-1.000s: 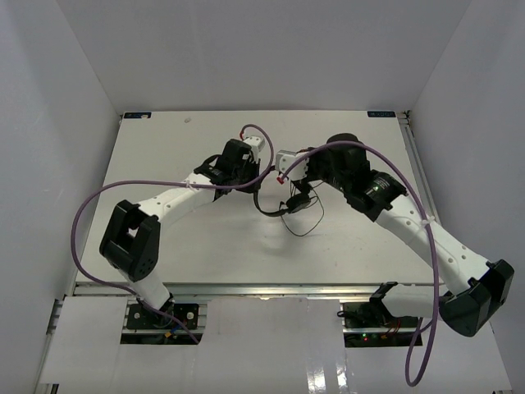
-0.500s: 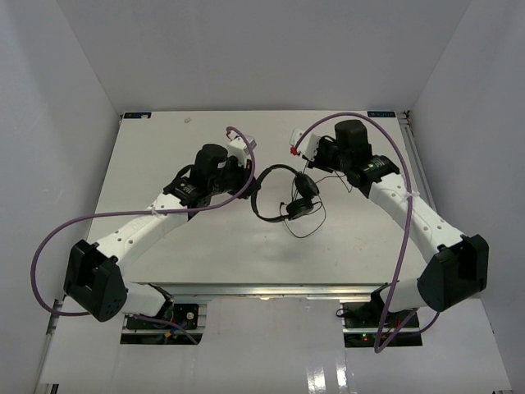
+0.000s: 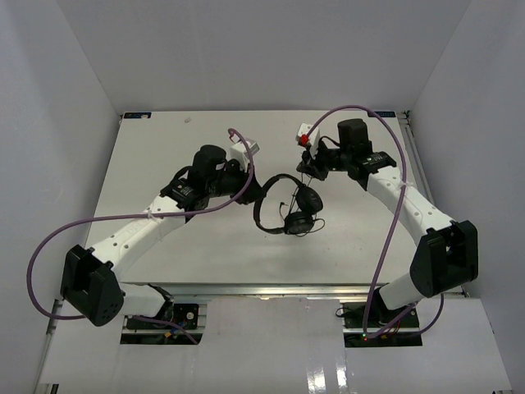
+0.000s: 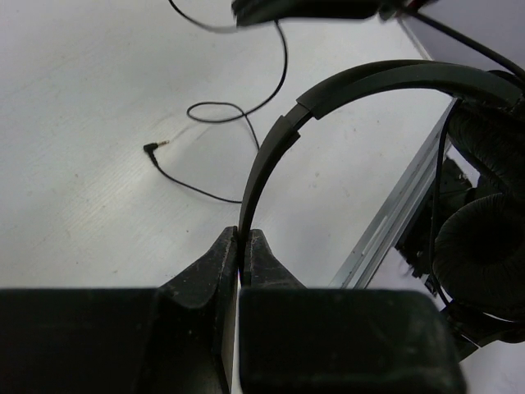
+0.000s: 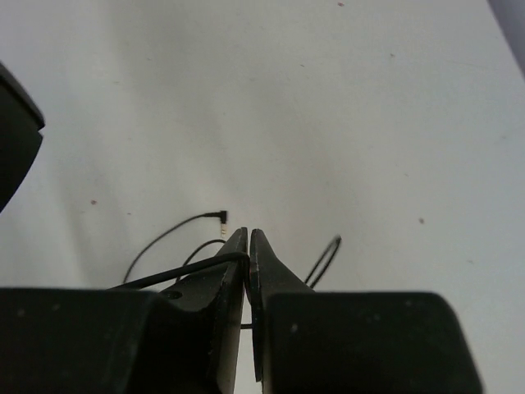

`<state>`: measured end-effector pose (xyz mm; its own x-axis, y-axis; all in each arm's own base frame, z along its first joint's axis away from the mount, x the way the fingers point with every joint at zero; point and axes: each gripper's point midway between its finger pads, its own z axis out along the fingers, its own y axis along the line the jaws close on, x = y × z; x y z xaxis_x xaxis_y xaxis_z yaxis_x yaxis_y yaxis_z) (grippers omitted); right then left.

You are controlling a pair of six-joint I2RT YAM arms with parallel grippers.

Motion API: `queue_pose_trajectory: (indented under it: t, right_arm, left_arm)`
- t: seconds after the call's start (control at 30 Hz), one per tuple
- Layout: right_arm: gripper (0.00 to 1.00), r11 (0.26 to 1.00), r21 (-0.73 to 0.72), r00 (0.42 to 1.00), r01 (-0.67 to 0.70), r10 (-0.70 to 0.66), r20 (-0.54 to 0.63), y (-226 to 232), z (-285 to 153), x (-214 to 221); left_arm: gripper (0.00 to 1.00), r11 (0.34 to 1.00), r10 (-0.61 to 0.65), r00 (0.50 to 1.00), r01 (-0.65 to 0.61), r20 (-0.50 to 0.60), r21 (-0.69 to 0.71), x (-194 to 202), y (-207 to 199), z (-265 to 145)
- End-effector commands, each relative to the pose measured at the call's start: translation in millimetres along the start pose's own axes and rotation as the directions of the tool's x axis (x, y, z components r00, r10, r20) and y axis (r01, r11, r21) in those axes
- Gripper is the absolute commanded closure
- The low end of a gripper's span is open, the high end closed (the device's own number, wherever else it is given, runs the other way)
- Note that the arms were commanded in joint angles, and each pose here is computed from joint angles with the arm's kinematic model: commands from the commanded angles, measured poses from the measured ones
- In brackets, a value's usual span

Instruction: Wrap the headphones

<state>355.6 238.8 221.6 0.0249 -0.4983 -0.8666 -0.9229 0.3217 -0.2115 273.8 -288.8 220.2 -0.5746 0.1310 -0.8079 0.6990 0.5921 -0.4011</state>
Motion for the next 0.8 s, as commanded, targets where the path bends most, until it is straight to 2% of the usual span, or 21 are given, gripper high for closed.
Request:
queue_pose_trajectory:
  t: [0.0,0.2,0.27,0.47,0.77]
  right_arm:
    - [0.9,0.975,-0.198,0.984,-0.105,0.131,0.123,36.9,2.3,-15.5]
    - [0.87,0.926,-0.347,0.952,-0.149,0.229,0.201,61.8,-0.9,-32.6]
    - [0.86,0.89,-0.426,0.929,-0.165,0.286,0.236,72.2,-3.5,-44.1]
    - [0.75,0.861,-0.484,0.88,-0.156,0.344,0.328,75.9,1.4,-72.0]
    - [0.7,0.823,-0.539,0.882,-0.178,0.377,0.284,99.1,32.1,-63.8]
  left_arm:
    - [1.0,0.99,0.041,0.984,-0.064,0.171,0.127,-64.7,-53.0,-37.4]
    - [1.0,0.991,0.033,0.975,-0.061,0.22,0.121,-90.0,-63.7,-52.5]
    - [1.0,0.99,0.025,0.972,-0.056,0.233,0.129,-99.5,-69.3,-57.5]
    - [1.0,0.988,-0.006,0.965,-0.035,0.264,0.152,-135.4,-87.7,-72.6]
    - [1.0,0.991,-0.041,0.926,-0.012,0.374,0.136,-192.3,-108.0,-105.9]
